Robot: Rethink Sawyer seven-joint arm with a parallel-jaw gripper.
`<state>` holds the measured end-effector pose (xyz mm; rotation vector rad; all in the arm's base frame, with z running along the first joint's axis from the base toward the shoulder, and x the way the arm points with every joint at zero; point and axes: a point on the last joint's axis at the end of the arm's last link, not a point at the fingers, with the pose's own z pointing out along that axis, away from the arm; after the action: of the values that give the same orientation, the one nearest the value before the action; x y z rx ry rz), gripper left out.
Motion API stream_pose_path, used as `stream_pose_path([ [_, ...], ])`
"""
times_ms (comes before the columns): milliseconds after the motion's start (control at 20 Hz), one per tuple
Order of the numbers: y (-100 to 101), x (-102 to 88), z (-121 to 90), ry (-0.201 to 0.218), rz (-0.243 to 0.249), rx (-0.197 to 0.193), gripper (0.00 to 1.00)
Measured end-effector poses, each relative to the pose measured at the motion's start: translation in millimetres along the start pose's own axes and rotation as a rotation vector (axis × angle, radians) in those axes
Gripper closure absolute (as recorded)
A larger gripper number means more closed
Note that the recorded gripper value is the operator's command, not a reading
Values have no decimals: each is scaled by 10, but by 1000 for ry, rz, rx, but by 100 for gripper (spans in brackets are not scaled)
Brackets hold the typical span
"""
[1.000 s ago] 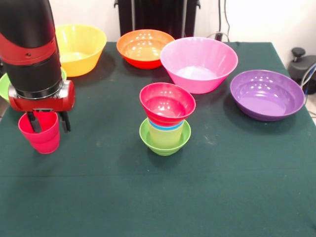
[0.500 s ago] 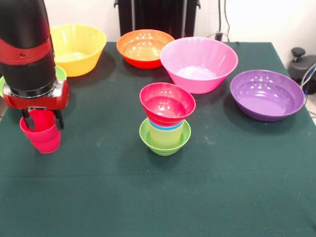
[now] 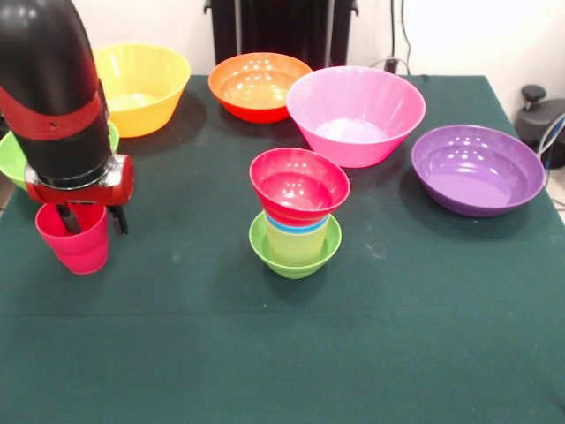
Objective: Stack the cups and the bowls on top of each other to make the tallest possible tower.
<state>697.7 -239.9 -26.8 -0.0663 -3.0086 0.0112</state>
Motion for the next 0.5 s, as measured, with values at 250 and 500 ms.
stream_pose_path([
  [250,27,53,146,21,13,-19,0],
  [500,50,69,205,29,20,-31,100],
])
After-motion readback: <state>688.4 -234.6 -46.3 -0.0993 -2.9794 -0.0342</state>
